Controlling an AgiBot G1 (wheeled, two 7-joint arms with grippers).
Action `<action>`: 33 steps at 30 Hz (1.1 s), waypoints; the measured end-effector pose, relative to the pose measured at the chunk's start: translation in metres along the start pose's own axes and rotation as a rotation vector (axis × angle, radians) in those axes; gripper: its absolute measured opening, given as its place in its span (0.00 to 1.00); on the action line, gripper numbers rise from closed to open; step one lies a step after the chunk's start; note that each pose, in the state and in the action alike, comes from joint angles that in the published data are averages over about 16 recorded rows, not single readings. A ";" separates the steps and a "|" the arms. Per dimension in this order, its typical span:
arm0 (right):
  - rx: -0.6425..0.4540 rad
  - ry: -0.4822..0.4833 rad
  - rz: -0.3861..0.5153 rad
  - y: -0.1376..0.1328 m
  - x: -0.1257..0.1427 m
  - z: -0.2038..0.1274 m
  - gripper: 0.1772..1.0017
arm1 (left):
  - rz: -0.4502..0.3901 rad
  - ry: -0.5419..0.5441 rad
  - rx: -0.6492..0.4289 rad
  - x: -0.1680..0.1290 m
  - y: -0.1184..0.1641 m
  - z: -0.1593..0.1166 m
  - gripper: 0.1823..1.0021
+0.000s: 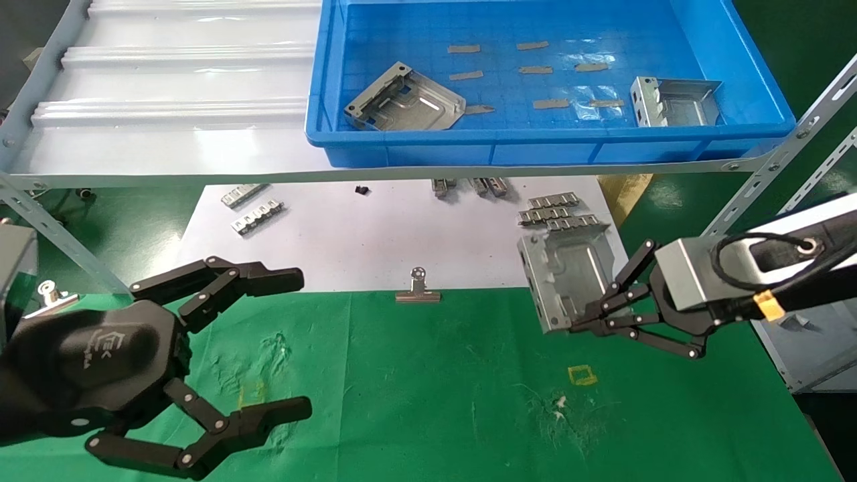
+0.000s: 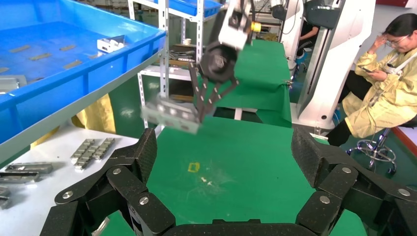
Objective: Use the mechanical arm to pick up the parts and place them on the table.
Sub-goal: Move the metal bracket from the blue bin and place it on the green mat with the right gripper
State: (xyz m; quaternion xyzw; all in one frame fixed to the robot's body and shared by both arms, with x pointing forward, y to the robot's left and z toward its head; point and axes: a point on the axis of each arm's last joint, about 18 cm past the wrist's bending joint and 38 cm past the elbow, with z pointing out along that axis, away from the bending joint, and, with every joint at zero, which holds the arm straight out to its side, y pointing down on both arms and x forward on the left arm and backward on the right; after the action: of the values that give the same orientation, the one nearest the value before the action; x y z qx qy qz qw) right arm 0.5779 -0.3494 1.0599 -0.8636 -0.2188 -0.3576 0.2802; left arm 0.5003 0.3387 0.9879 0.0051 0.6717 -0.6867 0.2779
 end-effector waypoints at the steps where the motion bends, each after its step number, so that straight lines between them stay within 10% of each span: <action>1: -0.008 -0.012 0.009 0.004 -0.003 0.004 0.02 | 0.000 0.000 0.000 0.000 0.000 0.000 1.00; 19: -0.146 -0.167 0.140 0.069 -0.045 0.067 0.02 | 0.000 0.000 0.000 0.000 0.000 0.000 1.00; 33: -0.218 -0.090 0.163 0.093 -0.037 0.100 0.02 | 0.000 0.000 0.000 0.000 0.000 0.000 1.00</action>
State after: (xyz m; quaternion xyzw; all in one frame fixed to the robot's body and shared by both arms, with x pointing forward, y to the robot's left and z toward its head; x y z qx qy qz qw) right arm 0.6572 -0.3617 0.9432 -0.9190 -0.1201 -0.3160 0.2030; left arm 0.5003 0.3387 0.9879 0.0051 0.6717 -0.6867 0.2779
